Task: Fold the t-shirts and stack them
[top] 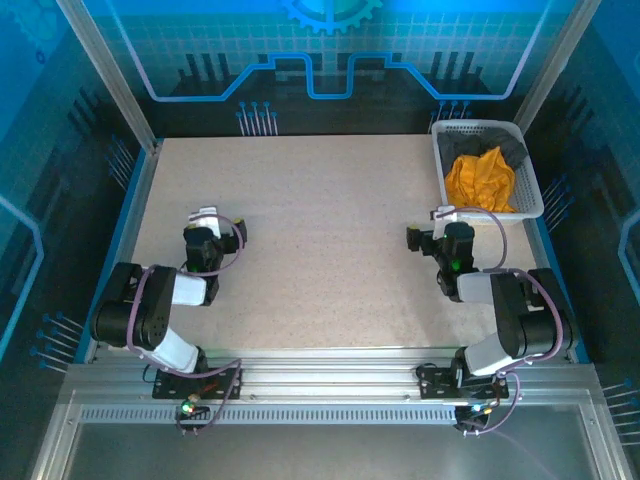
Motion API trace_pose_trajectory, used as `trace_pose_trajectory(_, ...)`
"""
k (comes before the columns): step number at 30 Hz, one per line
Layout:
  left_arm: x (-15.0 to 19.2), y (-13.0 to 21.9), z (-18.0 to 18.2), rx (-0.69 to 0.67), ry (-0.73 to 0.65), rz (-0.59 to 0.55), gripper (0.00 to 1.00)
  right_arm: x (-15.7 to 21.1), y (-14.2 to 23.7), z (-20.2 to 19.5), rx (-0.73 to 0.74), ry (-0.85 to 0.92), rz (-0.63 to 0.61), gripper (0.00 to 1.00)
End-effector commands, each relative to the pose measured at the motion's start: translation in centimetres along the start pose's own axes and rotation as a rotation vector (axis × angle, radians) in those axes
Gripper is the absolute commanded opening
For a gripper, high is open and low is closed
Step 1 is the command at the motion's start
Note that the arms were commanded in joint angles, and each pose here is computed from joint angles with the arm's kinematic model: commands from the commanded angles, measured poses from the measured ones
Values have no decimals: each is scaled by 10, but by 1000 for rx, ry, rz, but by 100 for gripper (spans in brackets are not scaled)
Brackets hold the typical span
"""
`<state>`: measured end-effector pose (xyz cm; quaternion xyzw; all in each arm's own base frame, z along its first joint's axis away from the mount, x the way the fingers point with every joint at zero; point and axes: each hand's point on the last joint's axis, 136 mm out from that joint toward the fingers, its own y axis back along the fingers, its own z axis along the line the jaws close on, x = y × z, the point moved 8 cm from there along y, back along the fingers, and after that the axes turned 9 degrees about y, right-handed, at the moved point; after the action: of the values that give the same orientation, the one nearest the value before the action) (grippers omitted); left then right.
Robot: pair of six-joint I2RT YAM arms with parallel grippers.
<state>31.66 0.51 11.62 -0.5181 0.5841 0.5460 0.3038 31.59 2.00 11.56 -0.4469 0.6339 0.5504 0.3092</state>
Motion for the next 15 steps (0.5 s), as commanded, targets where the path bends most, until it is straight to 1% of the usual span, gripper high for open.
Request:
trace_pose_trajectory(1, -4, 4, 0, 7, -6, -44, 99, -11, -2, -4, 6, 5, -43, 100)
trace_pose_trajectory(15, -4, 3, 0, 4, -6, -41, 99, -11, -2, -4, 6, 5, -44, 100)
